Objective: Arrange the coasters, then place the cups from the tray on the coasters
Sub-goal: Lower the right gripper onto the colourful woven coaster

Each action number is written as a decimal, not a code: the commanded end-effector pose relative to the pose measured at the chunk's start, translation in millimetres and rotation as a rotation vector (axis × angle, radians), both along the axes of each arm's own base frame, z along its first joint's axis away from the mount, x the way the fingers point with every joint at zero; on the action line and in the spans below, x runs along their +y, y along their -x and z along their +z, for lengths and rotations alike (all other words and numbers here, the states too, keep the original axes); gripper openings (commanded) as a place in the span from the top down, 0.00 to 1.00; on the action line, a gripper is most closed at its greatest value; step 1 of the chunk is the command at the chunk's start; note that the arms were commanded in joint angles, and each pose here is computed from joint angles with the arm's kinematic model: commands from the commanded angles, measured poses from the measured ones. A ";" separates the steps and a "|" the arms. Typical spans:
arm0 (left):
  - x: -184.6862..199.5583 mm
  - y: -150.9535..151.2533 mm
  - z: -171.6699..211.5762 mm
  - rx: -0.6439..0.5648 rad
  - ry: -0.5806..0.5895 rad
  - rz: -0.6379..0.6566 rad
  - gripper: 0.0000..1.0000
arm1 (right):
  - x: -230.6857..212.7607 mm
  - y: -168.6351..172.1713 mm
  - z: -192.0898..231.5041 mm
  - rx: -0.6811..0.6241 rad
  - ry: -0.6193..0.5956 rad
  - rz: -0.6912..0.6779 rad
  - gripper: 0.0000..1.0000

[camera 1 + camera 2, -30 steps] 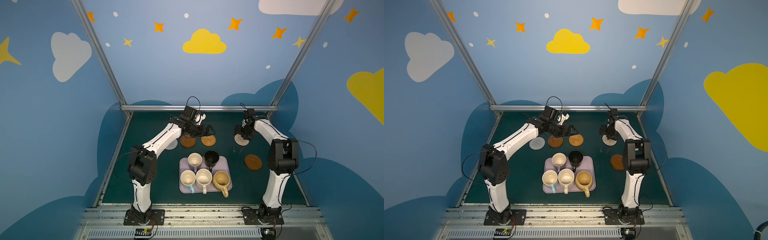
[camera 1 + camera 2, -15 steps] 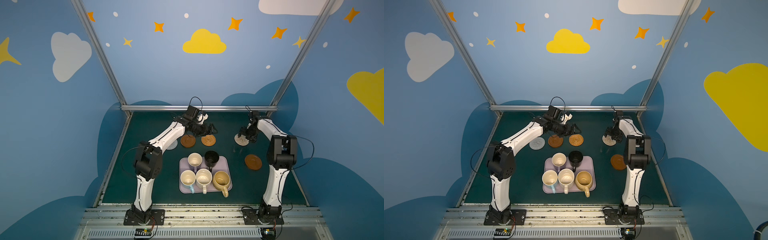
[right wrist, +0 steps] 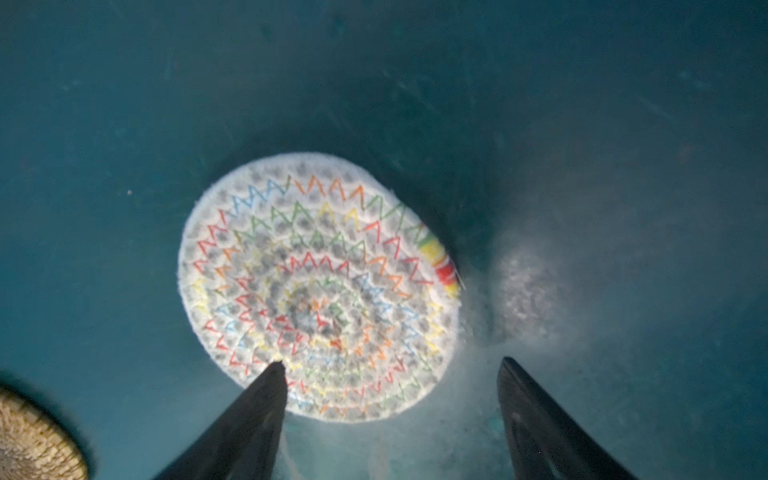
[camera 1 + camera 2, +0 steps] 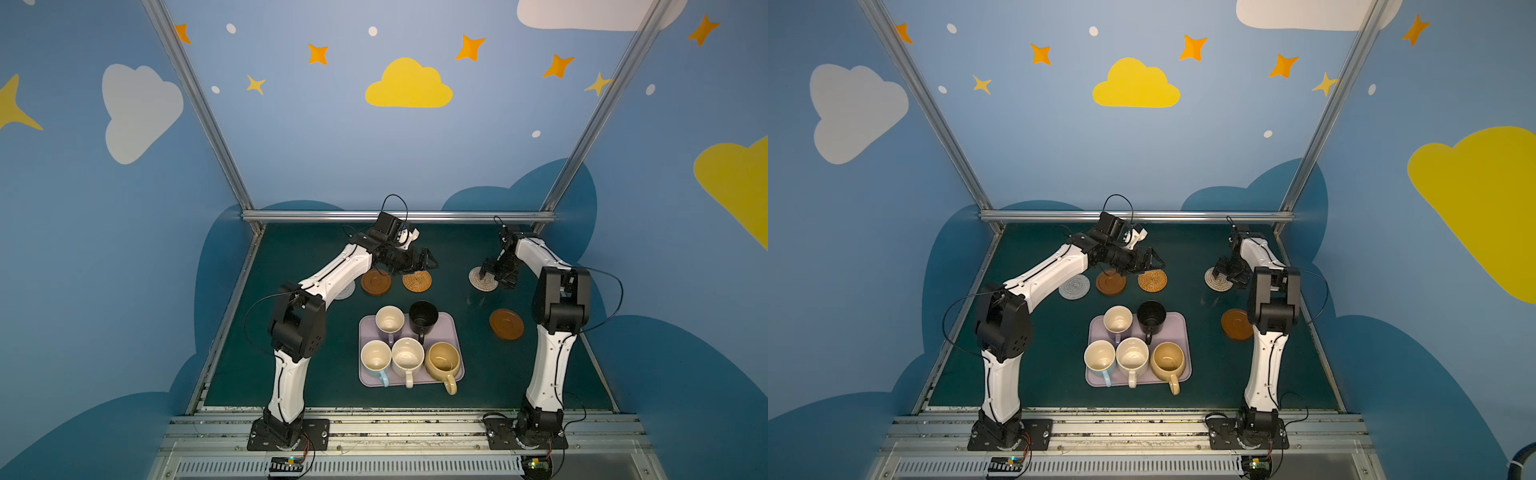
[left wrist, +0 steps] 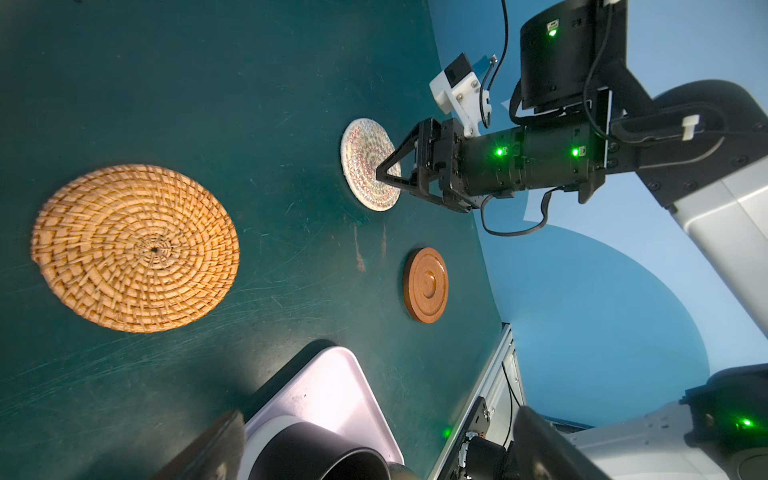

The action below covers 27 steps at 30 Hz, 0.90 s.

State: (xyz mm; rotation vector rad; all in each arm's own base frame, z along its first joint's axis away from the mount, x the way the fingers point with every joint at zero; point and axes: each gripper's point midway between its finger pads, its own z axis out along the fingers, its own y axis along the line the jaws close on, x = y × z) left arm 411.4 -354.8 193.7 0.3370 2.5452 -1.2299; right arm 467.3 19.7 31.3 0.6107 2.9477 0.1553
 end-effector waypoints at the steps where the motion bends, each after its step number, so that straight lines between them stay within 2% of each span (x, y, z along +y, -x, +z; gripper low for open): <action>1: -0.5 1.8 1.4 -0.008 0.006 -0.020 0.00 | 3.4 7.3 -10.0 0.056 -0.014 0.003 0.22; 10: 2.7 3.0 5.7 -0.018 0.009 -0.011 0.00 | 17.2 8.9 -13.8 0.081 -0.002 0.062 0.29; 20: 3.7 4.0 8.1 -0.017 0.017 -0.006 0.00 | 42.1 10.5 -21.8 0.097 -0.079 0.108 0.41; 24: 3.9 4.0 8.2 -0.017 0.019 -0.004 0.00 | 52.1 11.6 -20.3 0.099 -0.077 0.156 0.43; 27: 5.5 3.9 7.7 -0.017 0.014 0.003 0.00 | 65.1 12.4 -17.9 0.097 -0.125 0.192 0.44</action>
